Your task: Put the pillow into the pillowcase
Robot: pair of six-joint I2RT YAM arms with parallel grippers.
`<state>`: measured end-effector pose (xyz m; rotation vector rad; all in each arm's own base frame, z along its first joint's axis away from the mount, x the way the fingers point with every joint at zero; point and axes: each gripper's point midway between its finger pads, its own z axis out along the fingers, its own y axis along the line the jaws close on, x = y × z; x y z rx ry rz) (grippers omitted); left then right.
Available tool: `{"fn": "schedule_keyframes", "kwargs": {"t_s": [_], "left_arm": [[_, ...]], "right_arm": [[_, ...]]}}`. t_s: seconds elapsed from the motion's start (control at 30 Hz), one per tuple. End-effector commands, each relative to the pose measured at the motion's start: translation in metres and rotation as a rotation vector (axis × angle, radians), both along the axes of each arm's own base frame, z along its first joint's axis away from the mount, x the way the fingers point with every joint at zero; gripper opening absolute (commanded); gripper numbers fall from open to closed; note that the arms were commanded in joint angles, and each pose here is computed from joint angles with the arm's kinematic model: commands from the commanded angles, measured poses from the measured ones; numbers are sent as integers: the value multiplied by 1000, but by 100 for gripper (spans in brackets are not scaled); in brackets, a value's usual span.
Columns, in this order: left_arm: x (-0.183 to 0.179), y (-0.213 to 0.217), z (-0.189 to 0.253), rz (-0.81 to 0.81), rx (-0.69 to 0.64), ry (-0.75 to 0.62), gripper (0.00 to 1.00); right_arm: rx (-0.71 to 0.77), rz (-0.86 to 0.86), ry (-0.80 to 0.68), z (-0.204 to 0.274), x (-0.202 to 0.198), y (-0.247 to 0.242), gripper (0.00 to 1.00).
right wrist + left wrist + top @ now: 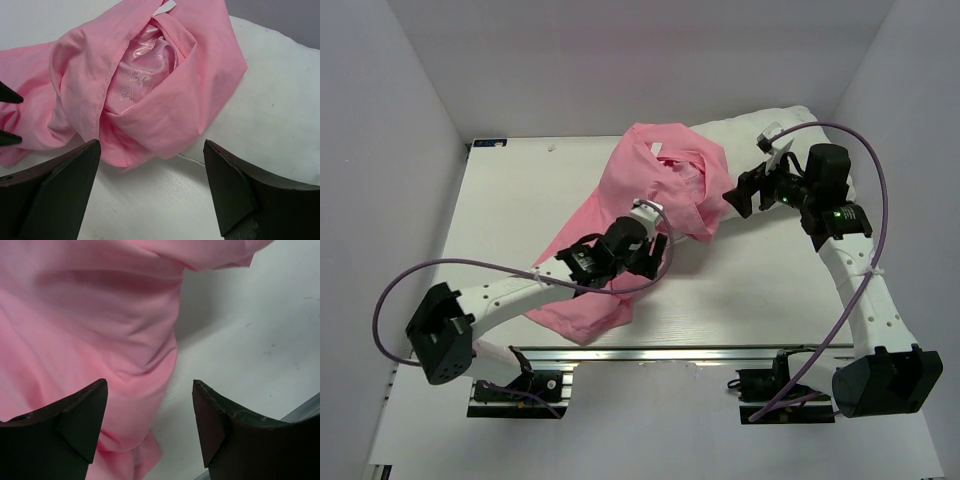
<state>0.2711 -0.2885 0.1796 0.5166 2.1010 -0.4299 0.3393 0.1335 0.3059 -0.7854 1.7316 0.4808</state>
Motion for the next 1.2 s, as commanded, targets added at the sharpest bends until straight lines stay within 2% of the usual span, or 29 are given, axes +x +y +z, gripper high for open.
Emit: {"fn": "schedule_keyframes", "kwargs": {"t_s": [0.0,0.1,0.27,0.33,0.37,0.5,0.63,0.67,0.73,0.77,0.97,1.17], "left_arm": [[-4,-19,-23,34,22,-2,79],[-2,-19,-45,83,77,7,81],[17,-6,-66,208,159,-33,79],[25,5,-77,277,235,-55,63],[30,12,-78,316,270,-69,37],[34,28,-80,352,291,-61,0],[35,75,-69,468,270,-50,0],[35,88,-53,503,225,-69,0],[37,125,-49,588,207,-59,0],[42,147,-29,650,152,-83,0],[39,230,-9,872,145,-102,0],[36,265,-5,1017,171,-63,0]], "right_arm": [[45,-14,-52,27,9,3,88],[50,-16,-39,23,10,3,88],[54,-7,-25,19,6,4,88],[55,-6,-27,19,5,4,88],[54,-5,-29,20,5,4,88],[46,-4,-38,20,4,3,88],[46,8,-41,19,0,5,88],[48,10,-43,19,-1,5,88],[52,24,-46,19,-3,7,89],[54,28,-44,18,-3,7,88],[54,94,-43,16,-6,17,88],[33,137,-69,19,-8,27,89]]}}
